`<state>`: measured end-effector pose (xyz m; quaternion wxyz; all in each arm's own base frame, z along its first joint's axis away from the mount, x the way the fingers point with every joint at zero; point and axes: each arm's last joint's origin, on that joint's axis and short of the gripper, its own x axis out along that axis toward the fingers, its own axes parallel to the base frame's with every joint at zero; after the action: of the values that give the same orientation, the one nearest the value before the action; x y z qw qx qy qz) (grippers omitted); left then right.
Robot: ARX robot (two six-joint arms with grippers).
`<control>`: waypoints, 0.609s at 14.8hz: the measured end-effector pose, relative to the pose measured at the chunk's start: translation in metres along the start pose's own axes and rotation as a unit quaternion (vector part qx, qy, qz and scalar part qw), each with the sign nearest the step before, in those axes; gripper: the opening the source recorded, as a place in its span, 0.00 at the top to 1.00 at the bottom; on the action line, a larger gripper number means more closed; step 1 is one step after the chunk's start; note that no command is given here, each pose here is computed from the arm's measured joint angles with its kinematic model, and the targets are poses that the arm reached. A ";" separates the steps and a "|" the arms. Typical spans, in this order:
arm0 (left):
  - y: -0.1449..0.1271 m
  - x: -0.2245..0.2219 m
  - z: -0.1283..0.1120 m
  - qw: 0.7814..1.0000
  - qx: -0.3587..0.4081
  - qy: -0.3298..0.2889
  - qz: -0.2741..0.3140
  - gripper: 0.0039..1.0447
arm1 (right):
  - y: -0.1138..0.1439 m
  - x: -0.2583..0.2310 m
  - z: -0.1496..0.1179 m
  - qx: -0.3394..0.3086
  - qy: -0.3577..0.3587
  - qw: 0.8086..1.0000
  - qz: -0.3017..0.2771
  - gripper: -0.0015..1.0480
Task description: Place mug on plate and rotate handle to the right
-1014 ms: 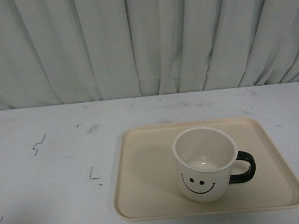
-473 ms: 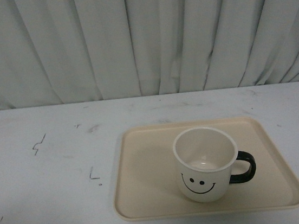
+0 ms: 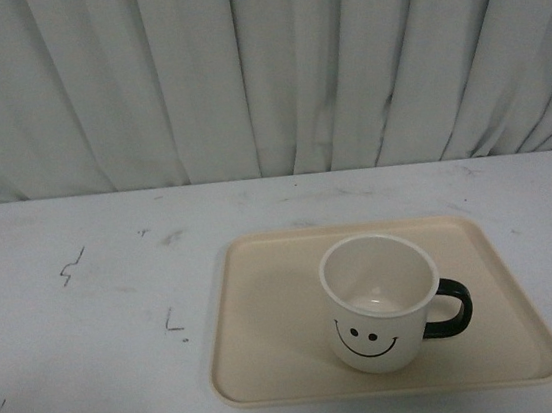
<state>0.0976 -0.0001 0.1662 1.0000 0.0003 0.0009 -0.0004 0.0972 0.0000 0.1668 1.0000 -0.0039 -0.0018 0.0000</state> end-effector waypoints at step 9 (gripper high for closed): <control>0.000 0.000 0.000 1.000 0.000 0.000 0.000 0.06 | 0.005 0.034 0.031 0.004 0.053 0.998 0.046 0.06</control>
<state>0.0976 -0.0001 0.1662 1.0000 0.0003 0.0009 -0.0004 0.1311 0.0051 0.1977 0.9977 0.0001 0.0509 0.0454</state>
